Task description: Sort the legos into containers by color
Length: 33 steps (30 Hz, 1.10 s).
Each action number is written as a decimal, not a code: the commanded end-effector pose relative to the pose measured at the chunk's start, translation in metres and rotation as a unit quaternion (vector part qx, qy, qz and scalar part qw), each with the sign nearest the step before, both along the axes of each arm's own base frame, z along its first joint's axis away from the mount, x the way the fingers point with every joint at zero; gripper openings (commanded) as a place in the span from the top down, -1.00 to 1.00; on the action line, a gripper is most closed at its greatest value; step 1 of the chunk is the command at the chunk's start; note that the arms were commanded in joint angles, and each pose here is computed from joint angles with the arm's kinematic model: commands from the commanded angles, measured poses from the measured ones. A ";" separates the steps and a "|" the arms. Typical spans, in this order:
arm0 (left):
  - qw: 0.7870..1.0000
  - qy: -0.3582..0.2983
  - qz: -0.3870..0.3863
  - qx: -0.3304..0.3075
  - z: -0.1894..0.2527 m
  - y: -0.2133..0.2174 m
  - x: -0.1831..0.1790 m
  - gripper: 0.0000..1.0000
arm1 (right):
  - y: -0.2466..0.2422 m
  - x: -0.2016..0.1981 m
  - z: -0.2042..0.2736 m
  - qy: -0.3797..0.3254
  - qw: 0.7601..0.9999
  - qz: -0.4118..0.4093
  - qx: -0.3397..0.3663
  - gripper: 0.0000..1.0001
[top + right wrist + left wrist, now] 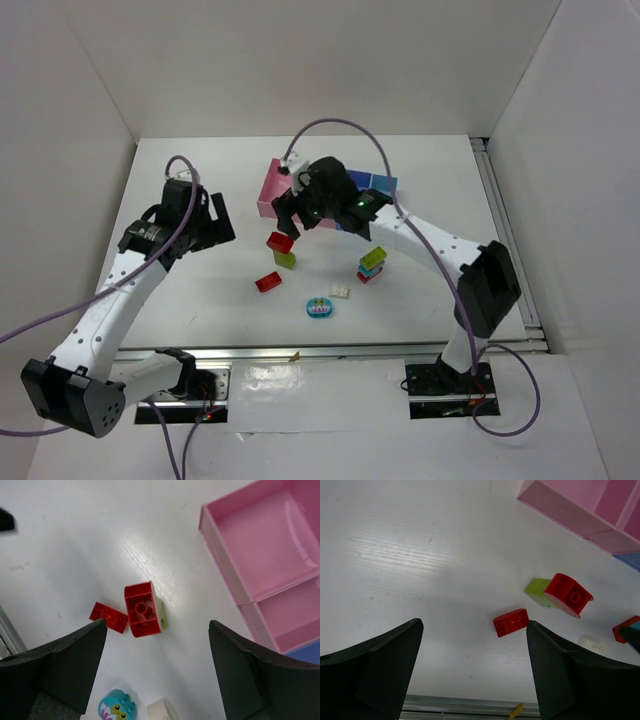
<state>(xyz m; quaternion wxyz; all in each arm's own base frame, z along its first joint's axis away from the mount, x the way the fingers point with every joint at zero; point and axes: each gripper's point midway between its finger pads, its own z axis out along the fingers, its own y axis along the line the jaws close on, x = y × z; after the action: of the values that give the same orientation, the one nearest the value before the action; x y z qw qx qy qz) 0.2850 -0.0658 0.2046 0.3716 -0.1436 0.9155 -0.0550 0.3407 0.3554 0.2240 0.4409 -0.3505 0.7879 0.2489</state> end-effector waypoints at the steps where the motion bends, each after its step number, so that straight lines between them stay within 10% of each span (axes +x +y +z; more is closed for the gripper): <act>1: 0.998 -0.032 0.049 -0.014 0.019 0.021 -0.002 -0.90 | 0.014 -0.015 -0.035 0.008 0.996 0.056 -0.072 -0.80; 26: 0.997 -0.063 0.027 -0.026 0.027 0.019 0.001 -0.90 | 0.049 -0.004 -0.092 -0.002 0.987 0.058 -0.148 -0.44; 33: 0.997 -0.064 0.030 -0.016 0.027 0.022 0.001 -0.90 | 0.049 0.002 -0.089 -0.005 0.989 0.050 -0.140 0.31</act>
<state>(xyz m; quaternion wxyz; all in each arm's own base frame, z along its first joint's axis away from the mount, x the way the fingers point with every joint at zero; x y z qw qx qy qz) 0.2839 -0.0470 0.2214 0.4063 -0.1829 0.8926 -0.0689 0.3285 0.3933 0.1049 0.3386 -0.4589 0.8086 0.1445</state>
